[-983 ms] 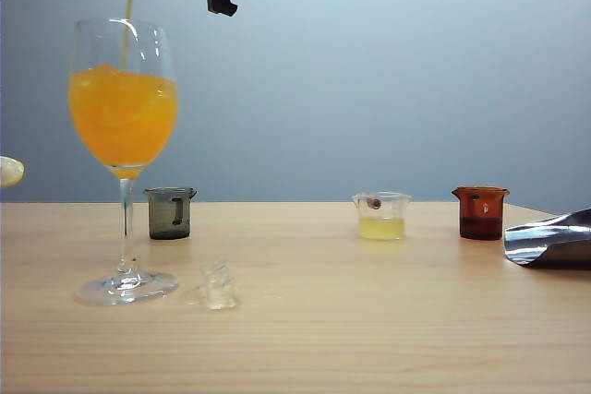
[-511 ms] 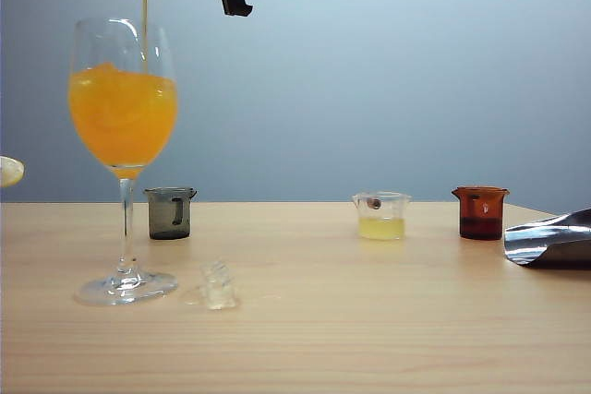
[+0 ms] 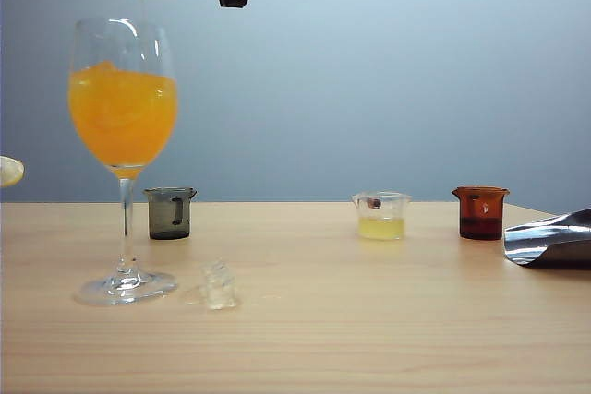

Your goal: Pick up the second measuring cup from the left, pour the orange juice inside into the goblet, and finally put the measuring cup back in its original place.

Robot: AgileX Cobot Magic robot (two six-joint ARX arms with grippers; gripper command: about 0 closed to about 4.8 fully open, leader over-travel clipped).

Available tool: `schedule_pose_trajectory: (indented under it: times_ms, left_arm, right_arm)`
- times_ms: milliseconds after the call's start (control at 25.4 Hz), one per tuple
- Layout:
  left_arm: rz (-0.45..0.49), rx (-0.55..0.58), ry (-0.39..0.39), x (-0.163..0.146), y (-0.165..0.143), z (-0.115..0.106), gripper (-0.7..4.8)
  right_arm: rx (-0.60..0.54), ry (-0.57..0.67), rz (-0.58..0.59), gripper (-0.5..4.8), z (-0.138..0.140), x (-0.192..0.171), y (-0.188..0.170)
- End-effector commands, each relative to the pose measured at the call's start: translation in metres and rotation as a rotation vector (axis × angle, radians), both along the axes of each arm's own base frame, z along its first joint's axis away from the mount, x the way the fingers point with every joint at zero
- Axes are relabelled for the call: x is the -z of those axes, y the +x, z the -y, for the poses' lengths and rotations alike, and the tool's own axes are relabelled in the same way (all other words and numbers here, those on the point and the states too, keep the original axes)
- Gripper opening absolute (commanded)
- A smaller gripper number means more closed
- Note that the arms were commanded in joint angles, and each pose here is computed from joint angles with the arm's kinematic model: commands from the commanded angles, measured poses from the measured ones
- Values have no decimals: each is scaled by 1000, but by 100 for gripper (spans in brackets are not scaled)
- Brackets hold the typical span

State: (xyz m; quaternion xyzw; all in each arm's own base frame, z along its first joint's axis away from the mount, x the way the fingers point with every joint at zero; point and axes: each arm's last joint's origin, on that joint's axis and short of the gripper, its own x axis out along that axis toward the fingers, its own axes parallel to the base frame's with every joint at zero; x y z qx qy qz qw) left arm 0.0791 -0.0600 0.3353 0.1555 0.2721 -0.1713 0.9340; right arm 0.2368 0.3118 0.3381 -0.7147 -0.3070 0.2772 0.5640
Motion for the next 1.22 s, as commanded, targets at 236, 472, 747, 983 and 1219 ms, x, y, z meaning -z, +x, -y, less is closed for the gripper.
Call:
schedule_pose_trajectory:
  times_ms: [236,472,747,983,1219]
  left_arm:
    - [16,-1,-8,-2,0,0,-5]
    - [54,-1,-45,-6,2,2,-5]
    - [91,7,-87,-11,4,4,-5]
    - [101,7,-97,-12,4,5,-5]
    - [101,8,-91,-12,5,5,-5]
  right_arm:
    - [-3,87,-31,152,1,-9,-2]
    - [84,400,-359,152,3,-9,0]
    - [198,863,-769,152,28,-8,30]
    - [324,1209,-1050,152,75,26,79]
    - [388,1279,-1140,152,69,79,103]
